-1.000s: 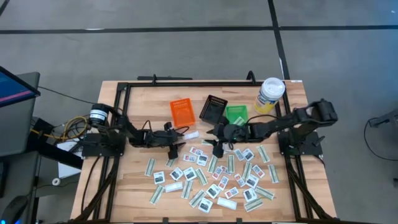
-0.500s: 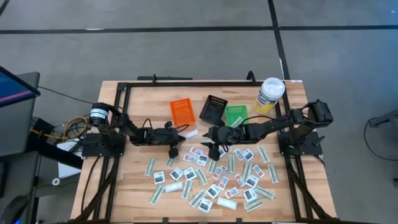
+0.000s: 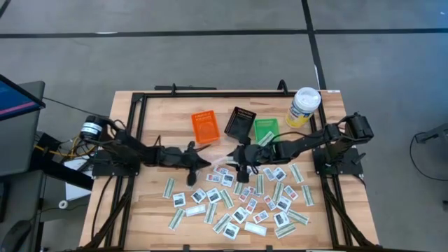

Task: Pick & Place First Aid Supplies
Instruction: Put the green bandage pack into the green basket

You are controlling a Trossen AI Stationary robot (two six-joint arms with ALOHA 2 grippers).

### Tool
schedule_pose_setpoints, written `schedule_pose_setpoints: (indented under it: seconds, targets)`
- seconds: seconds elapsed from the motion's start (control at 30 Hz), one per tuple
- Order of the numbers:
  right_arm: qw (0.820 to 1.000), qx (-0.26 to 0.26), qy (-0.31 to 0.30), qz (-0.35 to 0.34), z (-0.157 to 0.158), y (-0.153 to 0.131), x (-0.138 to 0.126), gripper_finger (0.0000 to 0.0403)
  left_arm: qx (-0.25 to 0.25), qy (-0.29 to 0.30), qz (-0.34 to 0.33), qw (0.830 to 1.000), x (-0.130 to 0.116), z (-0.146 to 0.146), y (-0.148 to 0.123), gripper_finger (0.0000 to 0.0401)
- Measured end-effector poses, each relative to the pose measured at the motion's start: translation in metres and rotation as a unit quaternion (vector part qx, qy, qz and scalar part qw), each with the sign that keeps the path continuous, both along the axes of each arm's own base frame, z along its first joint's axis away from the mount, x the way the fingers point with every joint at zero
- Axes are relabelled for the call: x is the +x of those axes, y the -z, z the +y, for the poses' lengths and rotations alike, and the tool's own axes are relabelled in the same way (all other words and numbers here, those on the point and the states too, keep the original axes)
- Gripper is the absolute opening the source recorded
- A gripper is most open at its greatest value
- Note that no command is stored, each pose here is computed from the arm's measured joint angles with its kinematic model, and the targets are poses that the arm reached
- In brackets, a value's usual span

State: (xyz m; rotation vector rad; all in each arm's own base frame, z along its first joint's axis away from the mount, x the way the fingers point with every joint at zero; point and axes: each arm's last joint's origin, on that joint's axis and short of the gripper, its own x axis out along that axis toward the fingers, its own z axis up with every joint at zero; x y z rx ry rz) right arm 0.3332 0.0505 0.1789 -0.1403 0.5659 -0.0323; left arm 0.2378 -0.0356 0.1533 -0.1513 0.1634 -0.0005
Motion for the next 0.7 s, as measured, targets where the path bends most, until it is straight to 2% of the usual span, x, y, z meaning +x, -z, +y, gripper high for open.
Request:
schedule_pose_setpoints:
  seconds: [0.07,0.13,0.23,0.33,0.57,0.7]
  targets:
    - [0.999,-0.031,-0.027,-0.012,0.007,-0.001,0.002,0.0165,-0.015,0.007,-0.011,1.0,-0.001,-0.001,-0.005,0.0006]
    - [0.998,-0.046,-0.026,-0.025,0.012,-0.002,0.002,0.0166,-0.033,0.022,-0.021,0.999,-0.002,-0.002,-0.01,0.0006]
    - [0.997,-0.042,-0.033,-0.054,0.017,-0.006,0.005,0.0166,-0.049,0.031,-0.028,0.998,-0.004,-0.003,-0.013,0.0005]
    - [0.997,-0.051,-0.039,-0.043,0.017,0.0,0.006,0.0165,-0.06,0.033,-0.033,0.997,-0.004,-0.003,-0.016,0.0007]
    - [0.997,-0.057,-0.031,-0.05,0.012,-0.002,0.007,0.0168,-0.063,0.078,-0.038,0.994,-0.004,-0.006,-0.017,0.0005]
    - [0.996,-0.05,-0.067,-0.044,0.015,-0.001,0.007,0.0171,-0.063,0.073,-0.044,0.994,-0.004,-0.005,-0.018,0.0008]
